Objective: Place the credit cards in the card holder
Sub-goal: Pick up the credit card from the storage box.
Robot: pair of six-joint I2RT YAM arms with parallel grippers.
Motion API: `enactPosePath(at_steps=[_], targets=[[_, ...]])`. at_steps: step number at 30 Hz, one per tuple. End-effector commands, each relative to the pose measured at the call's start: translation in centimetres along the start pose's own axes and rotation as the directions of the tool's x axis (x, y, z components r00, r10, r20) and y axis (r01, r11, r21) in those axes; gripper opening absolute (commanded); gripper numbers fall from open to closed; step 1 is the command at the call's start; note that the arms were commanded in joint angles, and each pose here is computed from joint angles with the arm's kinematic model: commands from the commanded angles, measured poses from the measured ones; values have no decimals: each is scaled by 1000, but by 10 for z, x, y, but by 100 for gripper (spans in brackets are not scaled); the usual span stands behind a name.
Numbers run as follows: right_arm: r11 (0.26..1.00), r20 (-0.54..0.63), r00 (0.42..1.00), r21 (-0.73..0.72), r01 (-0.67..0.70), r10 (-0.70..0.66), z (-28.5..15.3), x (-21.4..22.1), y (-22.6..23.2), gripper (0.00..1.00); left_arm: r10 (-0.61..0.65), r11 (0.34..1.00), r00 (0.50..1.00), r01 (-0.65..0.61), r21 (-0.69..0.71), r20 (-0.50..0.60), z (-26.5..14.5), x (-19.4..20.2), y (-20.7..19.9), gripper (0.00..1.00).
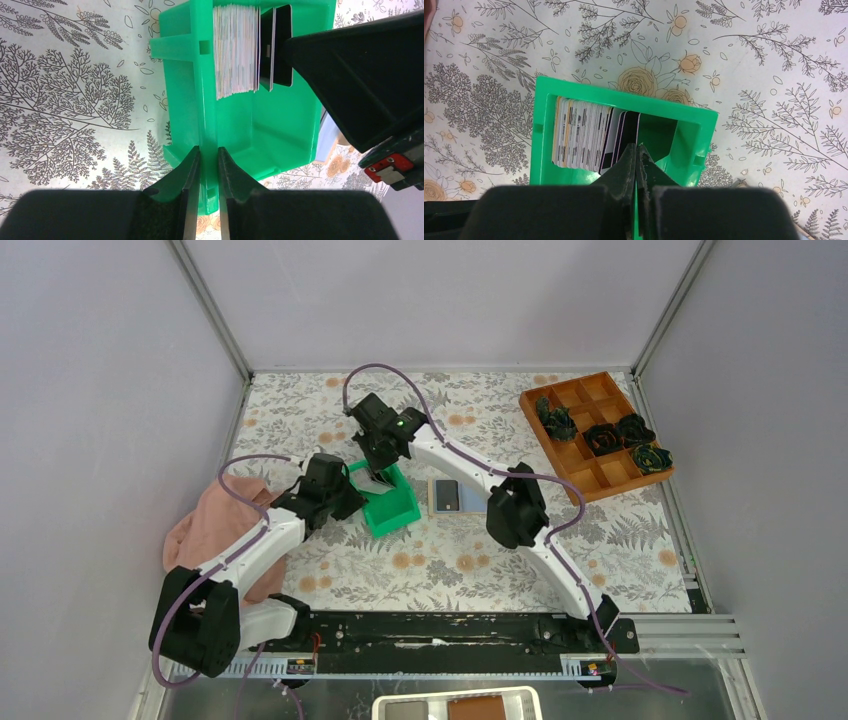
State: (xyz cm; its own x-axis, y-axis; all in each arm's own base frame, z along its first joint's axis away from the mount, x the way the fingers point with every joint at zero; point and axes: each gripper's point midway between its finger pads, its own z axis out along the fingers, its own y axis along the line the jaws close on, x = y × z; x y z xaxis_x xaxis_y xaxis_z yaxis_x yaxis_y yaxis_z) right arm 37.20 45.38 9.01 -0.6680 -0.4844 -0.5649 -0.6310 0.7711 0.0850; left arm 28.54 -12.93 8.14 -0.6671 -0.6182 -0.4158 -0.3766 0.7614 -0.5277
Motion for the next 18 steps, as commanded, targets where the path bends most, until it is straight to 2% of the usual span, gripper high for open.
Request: enactPosePath(at_steps=[1, 9, 18], targets=[[994, -76, 997, 99, 43, -35, -5, 23, -23, 0, 4, 997, 997, -11, 80, 78, -12, -24, -28, 20], [984, -13, 998, 170, 60, -59, -28, 4, -36, 0, 11, 997, 994, -20, 77, 111, -20, -34, -32, 38], [979, 42, 997, 192, 60, -70, -50, -11, -40, 0, 12, 998, 992, -20, 66, 123, -26, -35, -29, 45]])
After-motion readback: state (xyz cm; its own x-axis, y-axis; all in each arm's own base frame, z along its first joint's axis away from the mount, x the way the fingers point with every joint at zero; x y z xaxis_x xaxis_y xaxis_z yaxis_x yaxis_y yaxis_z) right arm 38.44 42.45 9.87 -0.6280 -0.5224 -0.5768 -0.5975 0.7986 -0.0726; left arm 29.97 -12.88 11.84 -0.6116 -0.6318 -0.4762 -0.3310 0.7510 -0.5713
